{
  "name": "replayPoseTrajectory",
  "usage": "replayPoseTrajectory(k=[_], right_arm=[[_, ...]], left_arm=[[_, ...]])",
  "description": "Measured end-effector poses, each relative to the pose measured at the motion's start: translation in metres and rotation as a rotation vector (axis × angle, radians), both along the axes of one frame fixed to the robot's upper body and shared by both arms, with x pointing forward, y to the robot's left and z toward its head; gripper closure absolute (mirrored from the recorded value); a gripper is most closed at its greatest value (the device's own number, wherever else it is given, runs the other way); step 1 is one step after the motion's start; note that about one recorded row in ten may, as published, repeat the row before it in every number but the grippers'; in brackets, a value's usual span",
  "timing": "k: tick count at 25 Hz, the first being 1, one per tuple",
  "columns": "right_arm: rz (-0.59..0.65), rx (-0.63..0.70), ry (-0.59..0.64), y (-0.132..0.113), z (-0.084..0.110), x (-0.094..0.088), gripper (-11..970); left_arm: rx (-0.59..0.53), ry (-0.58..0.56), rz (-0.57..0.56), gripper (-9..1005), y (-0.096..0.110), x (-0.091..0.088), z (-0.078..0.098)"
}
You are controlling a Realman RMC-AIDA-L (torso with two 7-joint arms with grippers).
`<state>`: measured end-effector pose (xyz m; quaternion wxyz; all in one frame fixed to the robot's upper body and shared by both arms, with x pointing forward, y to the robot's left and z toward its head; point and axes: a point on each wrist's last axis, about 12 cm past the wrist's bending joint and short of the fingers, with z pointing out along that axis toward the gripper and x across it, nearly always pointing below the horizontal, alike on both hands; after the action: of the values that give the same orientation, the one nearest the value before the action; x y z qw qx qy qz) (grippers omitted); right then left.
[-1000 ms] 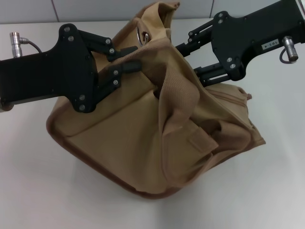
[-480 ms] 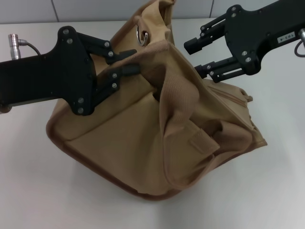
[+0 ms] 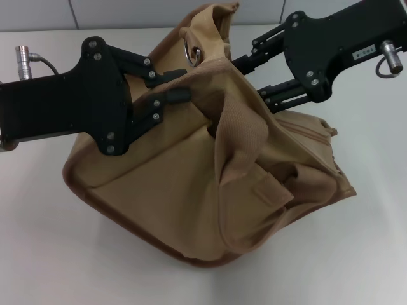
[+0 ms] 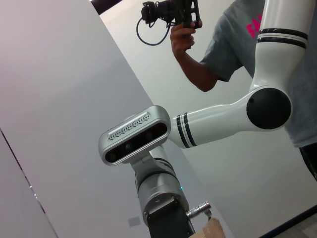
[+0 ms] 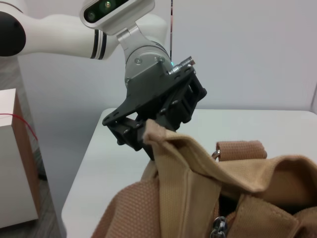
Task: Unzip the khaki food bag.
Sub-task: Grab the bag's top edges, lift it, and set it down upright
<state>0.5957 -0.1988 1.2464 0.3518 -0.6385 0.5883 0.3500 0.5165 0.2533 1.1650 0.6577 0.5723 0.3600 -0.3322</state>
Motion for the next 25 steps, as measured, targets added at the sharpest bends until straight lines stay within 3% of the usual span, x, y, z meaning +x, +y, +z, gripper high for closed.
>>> replayPoseTrajectory(k=[12, 17, 20, 25], right_arm=[[0.032, -0.065, 0.02, 0.015, -0.003, 0.003, 438], [0.03, -0.06, 0.014, 0.016, -0.001, 0.004, 652], [0.032, -0.058, 0.012, 0.016, -0.002, 0.003, 830], [0.031, -0.054, 0.009, 0.016, -0.002, 0.003, 962]], left_arm=[[0.002, -0.014, -0.001, 903, -0.001, 0.001, 0.003], [-0.003, -0.016, 0.002, 904, 0.0, 0.001, 0.003], [-0.004, -0.016, 0.002, 903, 0.0, 0.001, 0.003], [-0.005, -0.02, 0.005, 903, 0.001, 0.0, 0.003]])
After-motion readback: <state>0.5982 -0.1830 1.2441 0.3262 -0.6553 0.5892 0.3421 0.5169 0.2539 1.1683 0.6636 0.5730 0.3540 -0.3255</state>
